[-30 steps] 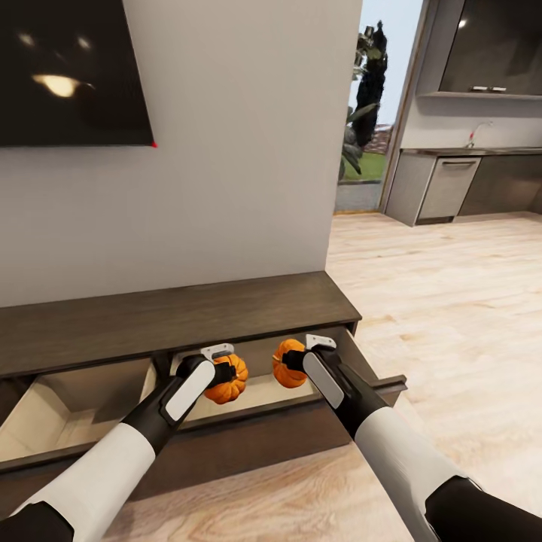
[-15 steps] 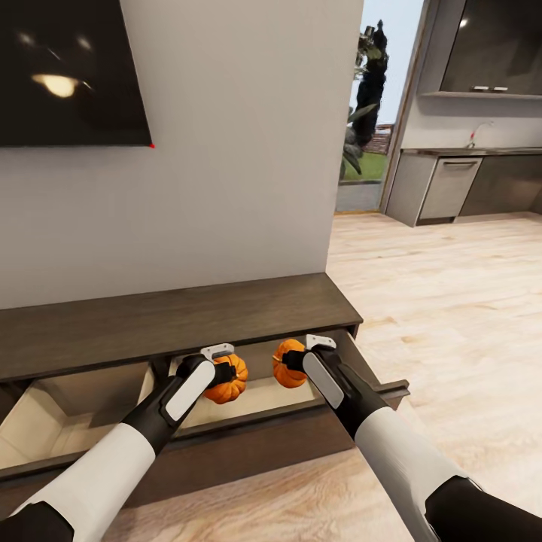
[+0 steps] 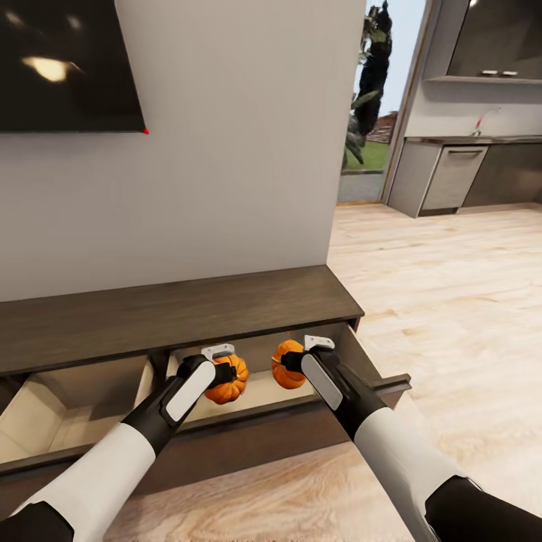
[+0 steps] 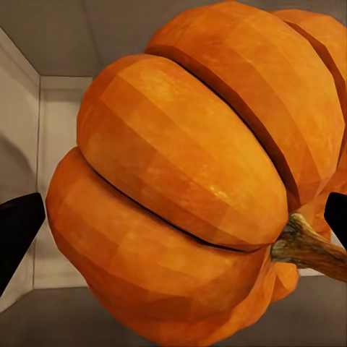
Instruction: Place each of the two pumpkins and all three candles from the living room inside a cabinet in the living room (use any cabinet), then make sure every cabinet is closed, and position the cauldron so it is next to a table in the living room.
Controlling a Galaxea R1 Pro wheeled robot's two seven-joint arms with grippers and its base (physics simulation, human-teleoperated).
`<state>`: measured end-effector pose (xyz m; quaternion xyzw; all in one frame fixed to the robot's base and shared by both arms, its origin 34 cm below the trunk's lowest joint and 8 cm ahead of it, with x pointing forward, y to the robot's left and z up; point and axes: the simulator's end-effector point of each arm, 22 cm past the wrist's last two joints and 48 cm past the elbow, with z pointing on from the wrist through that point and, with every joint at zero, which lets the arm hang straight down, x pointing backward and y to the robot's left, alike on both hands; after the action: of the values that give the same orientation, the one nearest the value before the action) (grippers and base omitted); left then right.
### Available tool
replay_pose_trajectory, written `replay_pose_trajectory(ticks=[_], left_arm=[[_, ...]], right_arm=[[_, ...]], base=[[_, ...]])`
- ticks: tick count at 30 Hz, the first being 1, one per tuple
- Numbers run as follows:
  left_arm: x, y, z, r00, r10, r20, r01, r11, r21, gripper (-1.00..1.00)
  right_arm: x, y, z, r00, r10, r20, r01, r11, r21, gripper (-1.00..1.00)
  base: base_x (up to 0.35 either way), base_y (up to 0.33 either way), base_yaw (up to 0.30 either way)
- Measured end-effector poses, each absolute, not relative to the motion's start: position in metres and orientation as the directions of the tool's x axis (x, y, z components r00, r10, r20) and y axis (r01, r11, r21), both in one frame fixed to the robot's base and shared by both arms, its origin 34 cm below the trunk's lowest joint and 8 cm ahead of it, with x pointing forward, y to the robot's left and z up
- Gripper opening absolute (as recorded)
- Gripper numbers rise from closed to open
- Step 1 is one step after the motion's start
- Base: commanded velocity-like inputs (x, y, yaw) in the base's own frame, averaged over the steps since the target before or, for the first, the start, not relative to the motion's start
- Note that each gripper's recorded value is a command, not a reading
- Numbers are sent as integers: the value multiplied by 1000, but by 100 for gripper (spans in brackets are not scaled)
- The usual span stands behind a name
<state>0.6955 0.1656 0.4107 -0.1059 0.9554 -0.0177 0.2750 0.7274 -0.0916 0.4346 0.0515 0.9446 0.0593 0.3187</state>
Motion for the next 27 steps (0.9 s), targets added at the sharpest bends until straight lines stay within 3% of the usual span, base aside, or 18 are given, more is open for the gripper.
replay_pose_trajectory(ticks=[27], left_arm=[[690,165,380,-851,-209,-482,-194,978,-81,-100]], right_arm=[[724,-91,403,-818,134,-559,65,988,141,-100]], base=[[22,0,0]])
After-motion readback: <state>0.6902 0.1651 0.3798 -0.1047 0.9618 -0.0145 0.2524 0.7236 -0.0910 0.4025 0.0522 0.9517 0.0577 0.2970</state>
